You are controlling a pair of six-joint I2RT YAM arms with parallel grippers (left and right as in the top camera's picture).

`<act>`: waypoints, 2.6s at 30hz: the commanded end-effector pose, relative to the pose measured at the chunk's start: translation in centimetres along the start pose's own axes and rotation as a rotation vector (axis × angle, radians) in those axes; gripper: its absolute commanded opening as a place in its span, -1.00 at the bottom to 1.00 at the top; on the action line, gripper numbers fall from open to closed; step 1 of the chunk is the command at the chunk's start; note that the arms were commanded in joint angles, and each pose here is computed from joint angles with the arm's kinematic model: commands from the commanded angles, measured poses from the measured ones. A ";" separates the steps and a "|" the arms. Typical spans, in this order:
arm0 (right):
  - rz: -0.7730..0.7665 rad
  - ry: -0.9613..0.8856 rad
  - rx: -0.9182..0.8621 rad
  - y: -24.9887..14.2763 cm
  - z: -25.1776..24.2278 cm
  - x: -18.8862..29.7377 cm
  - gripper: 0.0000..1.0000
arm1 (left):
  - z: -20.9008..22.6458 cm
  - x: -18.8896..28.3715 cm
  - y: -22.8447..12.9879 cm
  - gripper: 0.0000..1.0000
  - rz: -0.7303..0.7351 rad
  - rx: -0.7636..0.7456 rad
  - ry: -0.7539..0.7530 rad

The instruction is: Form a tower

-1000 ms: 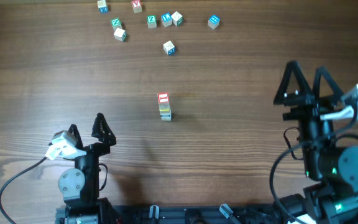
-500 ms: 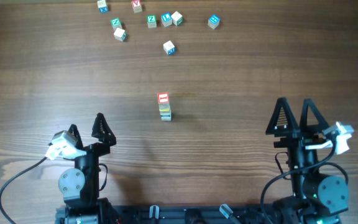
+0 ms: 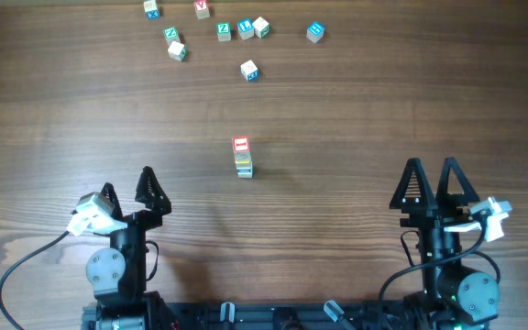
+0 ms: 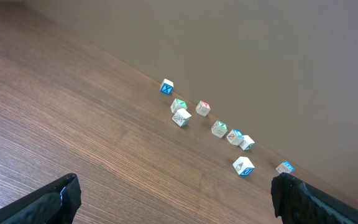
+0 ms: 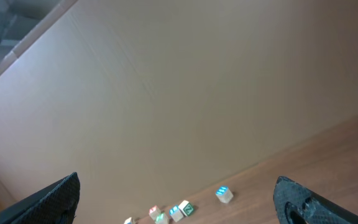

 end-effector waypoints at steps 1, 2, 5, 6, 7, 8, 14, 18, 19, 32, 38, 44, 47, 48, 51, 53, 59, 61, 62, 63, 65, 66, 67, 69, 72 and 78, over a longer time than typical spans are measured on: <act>0.027 -0.028 0.012 -1.7 -1.0 0.1 0.99 | 0.0 0.0 -0.1 1.00 -0.001 -0.009 -0.001; 0.044 -0.036 0.016 -2.4 -1.3 0.1 1.00 | 0.0 0.0 -0.1 1.00 -0.001 -0.008 -0.001; 0.115 -0.066 0.034 -4.5 -2.3 0.3 0.99 | 0.0 0.0 -0.1 0.99 -0.001 -0.008 -0.001; 0.130 -0.073 0.037 -4.7 -2.4 0.3 0.99 | 0.0 0.0 -0.1 1.00 -0.002 -0.009 -0.001; 0.138 -0.077 0.039 -4.9 -2.5 0.4 0.99 | 0.0 0.0 -0.1 1.00 -0.002 -0.008 -0.001; 0.142 -0.078 0.040 -5.0 -2.5 0.4 0.99 | 0.0 0.0 -0.1 1.00 -0.002 -0.009 -0.001; 0.224 -0.114 0.059 -6.5 -3.3 0.7 0.99 | 0.0 0.0 -0.1 1.00 -0.001 -0.009 -0.001; 0.223 -0.114 0.060 -6.5 -3.3 0.7 0.99 | 0.0 0.0 -0.1 1.00 -0.002 -0.008 -0.001; 0.223 -0.114 0.060 -6.5 -3.3 0.7 0.99 | 0.0 0.0 -0.1 1.00 -0.001 -0.009 -0.001; 0.224 -0.114 0.059 -6.5 -3.3 0.7 1.00 | 0.0 0.0 -0.1 1.00 -0.002 -0.009 -0.001; 0.224 -0.114 0.059 -6.5 -3.3 0.7 0.99 | 0.0 0.0 -0.1 1.00 -0.002 -0.008 -0.001; 0.224 -0.114 0.059 -6.5 -3.3 0.7 1.00 | 0.0 0.0 -0.1 1.00 -0.001 -0.008 -0.001; 0.224 -0.114 0.060 -6.5 -3.3 0.7 0.99 | 0.0 0.0 -0.1 1.00 -0.001 -0.009 -0.001; 0.224 -0.114 0.059 -6.5 -3.3 0.7 0.99 | 0.0 0.0 -0.1 1.00 -0.001 -0.008 -0.001; 0.224 -0.114 0.060 -6.5 -3.3 0.7 0.99 | 0.0 0.0 -0.1 1.00 -0.002 -0.009 -0.001; 0.224 -0.114 0.059 -6.5 -3.3 0.7 0.99 | 0.0 0.0 -0.1 1.00 -0.001 -0.009 -0.001; 0.224 -0.114 0.059 -6.5 -3.3 0.7 0.99 | 0.0 0.0 -0.1 1.00 -0.001 -0.008 -0.001; 0.224 -0.114 0.059 -6.5 -3.3 0.7 1.00 | 0.0 0.0 -0.1 1.00 -0.001 -0.009 -0.001; 0.224 -0.114 0.060 -6.5 -3.3 0.7 0.99 | 0.0 0.0 -0.1 1.00 -0.002 -0.008 -0.001; 0.224 -0.114 0.060 -6.5 -3.3 0.7 1.00 | 0.0 0.0 -0.1 1.00 -0.002 -0.008 -0.001; 0.224 -0.114 0.059 -6.5 -3.3 0.7 1.00 | 0.0 0.0 -0.1 1.00 -0.001 -0.008 -0.001; 0.224 -0.114 0.060 -6.5 -3.3 0.7 0.99 | 0.0 0.0 -0.1 1.00 -0.001 -0.009 -0.001; 0.224 -0.114 0.060 -6.5 -3.3 0.7 0.99 | 0.0 0.0 -0.1 1.00 -0.002 -0.009 -0.001; 0.224 -0.114 0.059 -6.5 -3.3 0.7 1.00 | 0.0 0.0 -0.1 1.00 -0.001 -0.008 -0.001; 0.224 -0.114 0.059 -6.5 -3.3 0.7 0.99 | 0.0 0.0 -0.1 1.00 -0.002 -0.008 -0.001; 0.224 -0.114 0.059 -6.5 -3.3 0.7 0.99 | 0.0 0.0 -0.1 1.00 -0.002 -0.008 -0.001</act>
Point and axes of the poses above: each gripper's point midway between its finger pads, its own x axis back along the fingers, its own z axis along the line the jaws close on, y = z × x, the point moved 5 cm from there along x, back along the fingers, and after that the axes turned 8 degrees about x, right-handed, at the moved point
